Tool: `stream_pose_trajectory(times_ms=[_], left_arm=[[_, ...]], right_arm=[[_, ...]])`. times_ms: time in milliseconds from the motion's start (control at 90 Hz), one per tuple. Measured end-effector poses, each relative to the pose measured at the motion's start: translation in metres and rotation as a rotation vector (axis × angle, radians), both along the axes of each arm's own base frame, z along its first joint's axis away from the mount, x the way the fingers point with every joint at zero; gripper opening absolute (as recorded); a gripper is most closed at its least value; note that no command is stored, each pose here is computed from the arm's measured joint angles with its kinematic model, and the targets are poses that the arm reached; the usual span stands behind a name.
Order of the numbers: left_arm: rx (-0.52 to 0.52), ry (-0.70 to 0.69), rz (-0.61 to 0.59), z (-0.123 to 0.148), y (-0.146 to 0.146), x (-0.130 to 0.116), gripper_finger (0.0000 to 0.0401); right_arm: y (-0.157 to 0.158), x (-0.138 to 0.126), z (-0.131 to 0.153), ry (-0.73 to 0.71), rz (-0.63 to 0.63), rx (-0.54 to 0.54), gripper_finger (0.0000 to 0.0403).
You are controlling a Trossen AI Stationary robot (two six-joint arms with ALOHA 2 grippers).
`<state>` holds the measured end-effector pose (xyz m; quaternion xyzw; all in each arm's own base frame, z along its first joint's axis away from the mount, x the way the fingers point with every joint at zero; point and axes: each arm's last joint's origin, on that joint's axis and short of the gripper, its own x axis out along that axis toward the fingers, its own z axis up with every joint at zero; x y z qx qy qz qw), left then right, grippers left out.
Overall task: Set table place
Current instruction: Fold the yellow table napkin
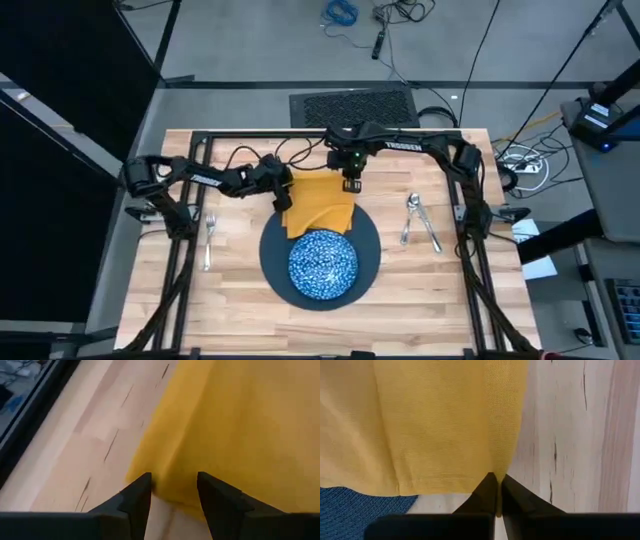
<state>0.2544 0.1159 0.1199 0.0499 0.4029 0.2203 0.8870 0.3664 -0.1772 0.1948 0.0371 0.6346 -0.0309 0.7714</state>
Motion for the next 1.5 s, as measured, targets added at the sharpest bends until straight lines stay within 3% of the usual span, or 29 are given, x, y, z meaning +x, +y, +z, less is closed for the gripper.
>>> stream_pose_trajectory(times_ms=[433,811,989,1089,1378,1500], left_arm=[[0.007,-0.015,0.001,0.001,0.001,0.001,0.0139],[-0.014,0.022,-0.004,-0.011,0.001,0.002,0.0066],[0.021,0.037,0.031,-0.013,0.002,0.002,0.0011],[0.050,0.025,0.051,-0.011,0.003,0.003,0.0003],[0.109,-0.065,0.036,0.015,-0.005,0.006,0.0000],[0.133,-0.129,0.036,0.034,-0.007,0.003,0.0000]], right_arm=[[-0.001,0.001,0.000,-0.012,0.000,-0.006,0.0000],[0.000,0.001,0.000,-0.010,-0.011,-0.003,0.0000],[-0.001,0.001,0.000,-0.012,-0.012,-0.003,0.0000],[0.000,0.001,0.000,-0.010,-0.017,-0.001,0.0000],[0.001,0.000,0.001,-0.002,-0.007,0.000,0.0000],[0.004,-0.001,0.015,-0.042,0.021,-0.036,0.0000]])
